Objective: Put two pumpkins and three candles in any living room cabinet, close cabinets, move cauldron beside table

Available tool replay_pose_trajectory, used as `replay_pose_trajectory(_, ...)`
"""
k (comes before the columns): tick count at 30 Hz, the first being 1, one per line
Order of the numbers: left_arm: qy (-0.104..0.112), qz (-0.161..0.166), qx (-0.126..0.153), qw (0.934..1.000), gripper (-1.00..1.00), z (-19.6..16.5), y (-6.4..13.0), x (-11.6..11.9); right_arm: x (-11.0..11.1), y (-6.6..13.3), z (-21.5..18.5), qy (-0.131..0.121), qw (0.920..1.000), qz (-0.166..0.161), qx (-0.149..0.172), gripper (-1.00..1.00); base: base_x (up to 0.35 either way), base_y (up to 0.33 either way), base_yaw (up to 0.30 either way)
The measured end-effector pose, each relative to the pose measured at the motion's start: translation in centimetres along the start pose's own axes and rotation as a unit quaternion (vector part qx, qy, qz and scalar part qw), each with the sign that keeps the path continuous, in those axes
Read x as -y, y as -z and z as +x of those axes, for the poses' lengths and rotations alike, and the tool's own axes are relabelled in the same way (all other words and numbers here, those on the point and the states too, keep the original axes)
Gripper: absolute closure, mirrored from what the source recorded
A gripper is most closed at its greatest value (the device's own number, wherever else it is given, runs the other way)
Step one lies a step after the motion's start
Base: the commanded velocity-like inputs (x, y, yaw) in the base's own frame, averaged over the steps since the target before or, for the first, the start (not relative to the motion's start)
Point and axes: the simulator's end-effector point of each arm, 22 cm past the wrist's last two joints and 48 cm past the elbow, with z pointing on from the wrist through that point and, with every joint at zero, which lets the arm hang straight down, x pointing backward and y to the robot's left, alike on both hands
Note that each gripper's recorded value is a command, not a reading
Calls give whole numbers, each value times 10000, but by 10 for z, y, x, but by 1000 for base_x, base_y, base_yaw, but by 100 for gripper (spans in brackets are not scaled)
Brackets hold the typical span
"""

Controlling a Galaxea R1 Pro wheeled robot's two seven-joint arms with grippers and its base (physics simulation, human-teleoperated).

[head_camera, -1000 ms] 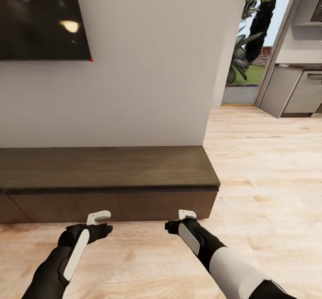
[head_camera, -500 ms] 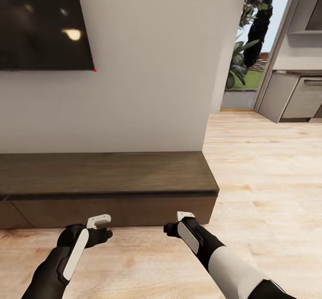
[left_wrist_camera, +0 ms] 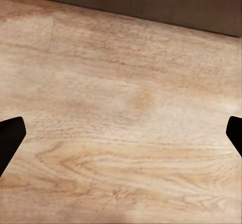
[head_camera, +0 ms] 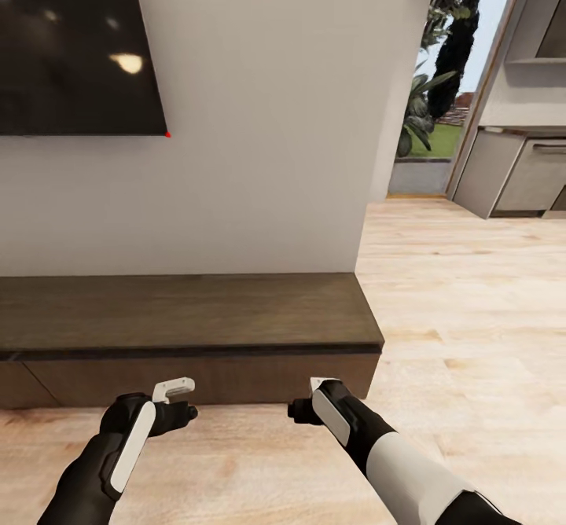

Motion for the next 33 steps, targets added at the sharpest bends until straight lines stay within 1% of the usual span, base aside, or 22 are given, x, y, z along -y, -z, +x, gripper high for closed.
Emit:
replay_pose_trajectory(1,-1,0,-7,10000,-100,-1,2,0,1,2,3,36,10000,12,-81,-100,0,0,0)
replay_pose_trajectory(5,-11,1,-65,10000,-100,-4,9,2,6,8,5,34,9997,40,-227,-100,0,0,0)
replay_pose_trajectory(10,-26,-17,-218,9998,-100,-2,14,1,8,16,0,5,9998,62,-213,-100,0,0,0)
replay_pose_trajectory(15,2,-126,-650,9978,-100,26,4,-5,9,24,-9,-32,9999,88,-110,-100,0,0,0)
replay_pose_trajectory(17,42,-201,-776,9968,-100,39,-4,-11,9,28,-17,-91,9999,95,43,-100,0,0,0)
replay_pose_trajectory(19,93,-259,-782,9966,-100,46,-9,-15,9,29,-18,-132,9998,99,109,-100,0,0,0)
replay_pose_trajectory(20,158,-356,-834,9958,-100,62,-21,-22,10,25,-2,-166,9998,117,53,-100,0,0,0)
replay_pose_trajectory(22,174,-390,-883,9952,-100,67,-22,-24,11,27,3,-175,9998,127,23,-100,0,0,0)
replay_pose_trajectory(33,171,-432,-916,9947,-100,59,-5,-24,9,46,-4,-158,9998,147,-12,-100,0,0,0)
